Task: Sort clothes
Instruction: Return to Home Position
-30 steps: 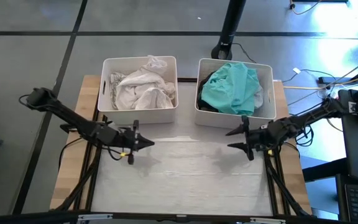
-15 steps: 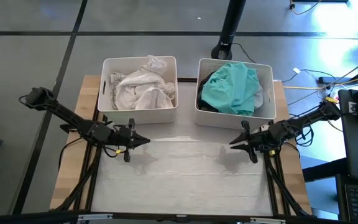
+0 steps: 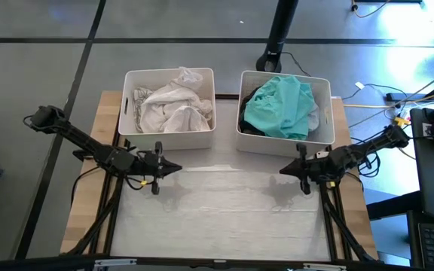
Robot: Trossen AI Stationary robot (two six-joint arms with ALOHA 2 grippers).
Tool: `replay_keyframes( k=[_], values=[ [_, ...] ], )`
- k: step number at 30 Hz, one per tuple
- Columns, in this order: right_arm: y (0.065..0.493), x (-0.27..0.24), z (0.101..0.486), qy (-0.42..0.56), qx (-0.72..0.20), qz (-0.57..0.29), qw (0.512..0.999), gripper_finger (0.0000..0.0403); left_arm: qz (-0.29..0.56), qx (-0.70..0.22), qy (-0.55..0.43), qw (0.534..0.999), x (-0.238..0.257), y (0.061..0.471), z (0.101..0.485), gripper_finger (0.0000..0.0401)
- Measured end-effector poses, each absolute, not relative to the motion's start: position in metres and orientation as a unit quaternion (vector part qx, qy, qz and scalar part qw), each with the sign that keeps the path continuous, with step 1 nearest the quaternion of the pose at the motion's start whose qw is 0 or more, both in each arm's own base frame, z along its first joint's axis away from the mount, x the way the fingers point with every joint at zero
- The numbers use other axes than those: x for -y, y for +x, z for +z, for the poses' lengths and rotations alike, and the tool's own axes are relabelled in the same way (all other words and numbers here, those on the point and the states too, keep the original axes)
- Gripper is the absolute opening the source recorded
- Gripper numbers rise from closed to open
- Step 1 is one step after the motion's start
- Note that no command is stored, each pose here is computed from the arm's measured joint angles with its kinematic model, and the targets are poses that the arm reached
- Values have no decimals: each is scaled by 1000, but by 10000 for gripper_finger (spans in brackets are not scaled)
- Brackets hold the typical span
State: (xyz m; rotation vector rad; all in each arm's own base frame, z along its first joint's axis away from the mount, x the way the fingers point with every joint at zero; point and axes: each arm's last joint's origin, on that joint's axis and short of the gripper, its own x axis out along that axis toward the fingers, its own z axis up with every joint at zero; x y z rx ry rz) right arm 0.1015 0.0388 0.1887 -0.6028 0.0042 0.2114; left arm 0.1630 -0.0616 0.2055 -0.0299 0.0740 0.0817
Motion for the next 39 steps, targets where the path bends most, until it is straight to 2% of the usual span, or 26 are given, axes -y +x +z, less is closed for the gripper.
replay_keyframes(
  k=[8, 17, 21, 33, 39],
  values=[
    [95, -37, 186, -285, -10, 117, 951, 5, 41, -38, -10, 998, 60, 160, 202, 4],
    [93, -37, 175, -269, -6, 136, 953, 3, 22, 17, -51, 998, 42, 124, 182, 4],
    [93, -37, 169, -259, -1, 135, 956, 4, 37, 39, -47, 997, 34, 114, 177, 4],
    [92, -37, 169, -254, 6, 136, 958, 5, 130, 9, -19, 991, 14, 100, 169, 4],
    [92, -37, 169, -243, 6, 149, 958, 5, 85, 39, -23, 995, 13, 94, 174, 4]
  ],
)
